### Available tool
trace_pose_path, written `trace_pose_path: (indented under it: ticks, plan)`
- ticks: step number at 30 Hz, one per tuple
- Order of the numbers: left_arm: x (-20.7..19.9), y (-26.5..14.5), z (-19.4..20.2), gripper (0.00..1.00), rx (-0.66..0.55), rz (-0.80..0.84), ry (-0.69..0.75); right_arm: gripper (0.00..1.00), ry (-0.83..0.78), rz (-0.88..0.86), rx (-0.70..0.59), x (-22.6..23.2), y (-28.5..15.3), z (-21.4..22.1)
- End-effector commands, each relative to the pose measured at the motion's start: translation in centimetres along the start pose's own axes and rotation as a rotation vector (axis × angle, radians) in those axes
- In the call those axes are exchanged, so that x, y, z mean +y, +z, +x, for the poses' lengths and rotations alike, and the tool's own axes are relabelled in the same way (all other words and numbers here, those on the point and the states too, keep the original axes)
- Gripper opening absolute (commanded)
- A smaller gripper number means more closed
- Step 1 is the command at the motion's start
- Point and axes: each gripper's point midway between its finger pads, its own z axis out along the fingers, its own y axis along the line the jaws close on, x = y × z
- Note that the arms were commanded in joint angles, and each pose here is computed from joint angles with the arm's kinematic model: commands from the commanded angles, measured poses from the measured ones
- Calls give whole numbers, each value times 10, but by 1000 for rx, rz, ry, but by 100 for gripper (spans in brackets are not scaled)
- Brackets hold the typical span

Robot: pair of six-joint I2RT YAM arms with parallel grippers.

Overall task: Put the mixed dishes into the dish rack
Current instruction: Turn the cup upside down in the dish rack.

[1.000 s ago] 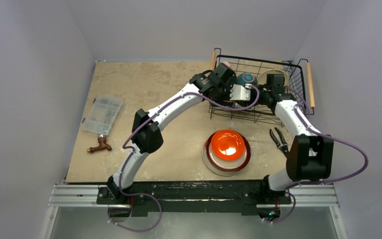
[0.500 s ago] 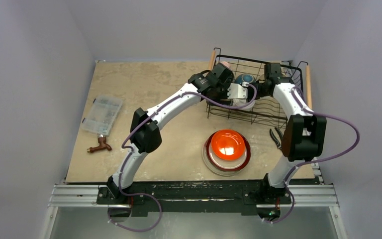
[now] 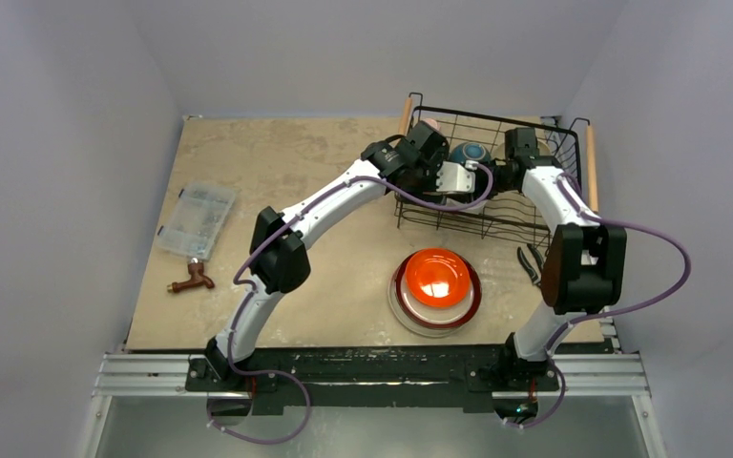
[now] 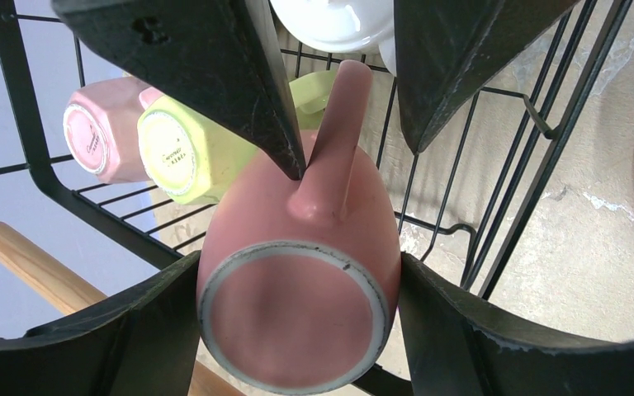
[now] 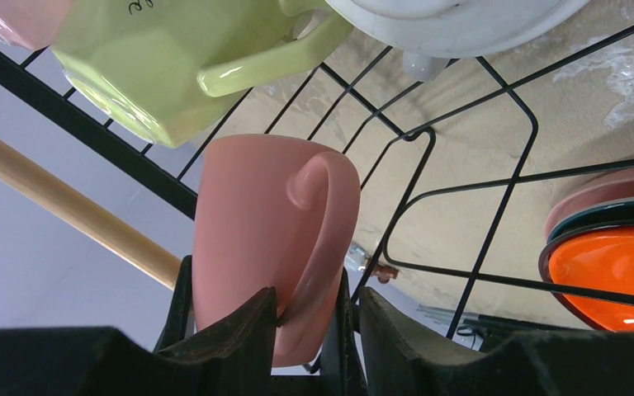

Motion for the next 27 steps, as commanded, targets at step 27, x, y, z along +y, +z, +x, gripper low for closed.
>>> trace_pose_path:
  ticks: [27]
  plan:
    - [-9,-28,-42,17,-151,3,0,0,101,125,-97,8,3,-4]
